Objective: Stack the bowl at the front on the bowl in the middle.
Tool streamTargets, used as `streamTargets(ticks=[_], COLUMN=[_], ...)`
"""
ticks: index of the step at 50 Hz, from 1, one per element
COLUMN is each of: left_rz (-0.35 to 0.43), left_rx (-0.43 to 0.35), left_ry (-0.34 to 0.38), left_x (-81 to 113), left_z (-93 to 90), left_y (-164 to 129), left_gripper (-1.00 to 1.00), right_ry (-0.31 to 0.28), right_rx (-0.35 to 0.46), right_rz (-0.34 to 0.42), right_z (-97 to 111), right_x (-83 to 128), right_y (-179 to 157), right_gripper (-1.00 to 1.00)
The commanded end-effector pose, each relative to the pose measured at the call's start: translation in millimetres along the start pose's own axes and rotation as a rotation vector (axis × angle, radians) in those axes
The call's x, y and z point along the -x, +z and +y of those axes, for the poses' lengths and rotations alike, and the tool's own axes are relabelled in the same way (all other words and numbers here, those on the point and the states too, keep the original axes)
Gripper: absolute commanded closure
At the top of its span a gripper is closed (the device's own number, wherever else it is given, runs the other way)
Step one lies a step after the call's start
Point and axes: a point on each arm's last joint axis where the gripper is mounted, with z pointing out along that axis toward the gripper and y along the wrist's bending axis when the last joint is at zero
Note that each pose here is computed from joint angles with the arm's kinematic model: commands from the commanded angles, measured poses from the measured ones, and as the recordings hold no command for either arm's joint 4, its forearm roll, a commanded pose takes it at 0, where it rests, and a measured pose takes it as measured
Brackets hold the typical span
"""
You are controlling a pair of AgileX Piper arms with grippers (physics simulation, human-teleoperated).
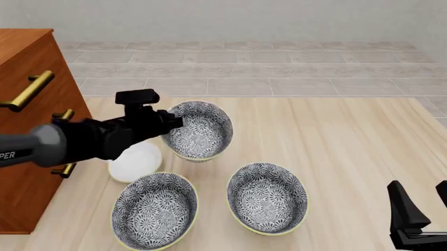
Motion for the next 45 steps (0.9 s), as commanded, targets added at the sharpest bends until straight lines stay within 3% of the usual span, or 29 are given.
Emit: streamTargets(ticks=[1, 45], left_rz=[-0.042, -0.06], left_rx=[-0.019, -0.162], left_ry=[-0.036, -0.043], left_x=[12.5, 7.1], left_z=[-7.2, -51.2], left_y=[-18, -64], left_gripper=[1.0, 1.0], right_ry=[0.0, 0.0], right_rx=[0.0, 0.0], right_rz=[0.0, 0.0], right_z=[0, 0], right_x=[0, 0], right_y=[0, 0], right_gripper=[-1.0, -1.0])
